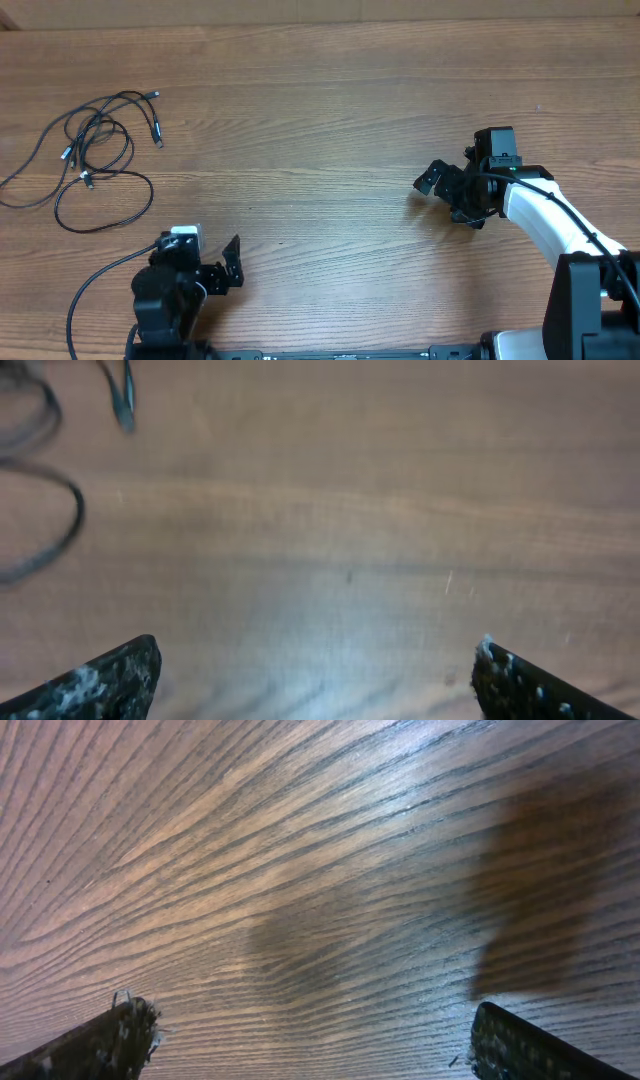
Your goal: Untangle cables
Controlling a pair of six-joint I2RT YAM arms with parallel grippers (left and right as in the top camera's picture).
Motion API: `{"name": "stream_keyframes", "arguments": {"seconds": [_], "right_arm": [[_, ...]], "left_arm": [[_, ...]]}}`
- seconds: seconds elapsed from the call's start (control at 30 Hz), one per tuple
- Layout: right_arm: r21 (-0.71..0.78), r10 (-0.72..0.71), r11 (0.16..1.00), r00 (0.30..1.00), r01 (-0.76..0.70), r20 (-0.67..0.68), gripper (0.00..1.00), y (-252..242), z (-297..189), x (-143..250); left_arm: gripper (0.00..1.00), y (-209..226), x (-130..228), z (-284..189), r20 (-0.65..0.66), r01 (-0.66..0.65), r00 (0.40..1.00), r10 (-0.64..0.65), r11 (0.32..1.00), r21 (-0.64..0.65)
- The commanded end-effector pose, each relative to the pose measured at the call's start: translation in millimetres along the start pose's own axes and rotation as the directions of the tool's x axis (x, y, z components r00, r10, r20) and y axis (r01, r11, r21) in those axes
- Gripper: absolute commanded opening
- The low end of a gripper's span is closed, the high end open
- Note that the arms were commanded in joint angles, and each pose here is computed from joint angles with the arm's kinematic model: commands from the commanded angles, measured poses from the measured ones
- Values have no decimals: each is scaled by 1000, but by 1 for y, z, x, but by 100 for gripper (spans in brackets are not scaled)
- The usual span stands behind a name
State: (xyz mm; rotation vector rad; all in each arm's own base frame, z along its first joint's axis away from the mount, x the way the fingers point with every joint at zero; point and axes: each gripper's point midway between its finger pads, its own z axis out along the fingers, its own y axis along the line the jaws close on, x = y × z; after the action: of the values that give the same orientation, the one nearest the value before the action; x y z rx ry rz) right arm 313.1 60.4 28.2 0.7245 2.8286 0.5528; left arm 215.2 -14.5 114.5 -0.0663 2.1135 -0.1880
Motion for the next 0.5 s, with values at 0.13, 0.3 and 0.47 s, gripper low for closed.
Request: {"name": "stream_keyframes", "arguments": {"seconds": [0.13,0.3,0.47], "right_arm": [[-11,-4,1000,1000,4,12,100,3,-2,-4],[-11,-4,1000,1000,4,12,100,3,-2,-4],[-11,-3,1000,1000,4,12,100,3,-2,-4]], "left_arm": [[100,-7,-24,-9,142,-48,989,44,999,26],[99,-9,-35,-12,244,-67,968,57,997,30],[99,-10,-47,-11,340,-85,938,69,996,32]]}}
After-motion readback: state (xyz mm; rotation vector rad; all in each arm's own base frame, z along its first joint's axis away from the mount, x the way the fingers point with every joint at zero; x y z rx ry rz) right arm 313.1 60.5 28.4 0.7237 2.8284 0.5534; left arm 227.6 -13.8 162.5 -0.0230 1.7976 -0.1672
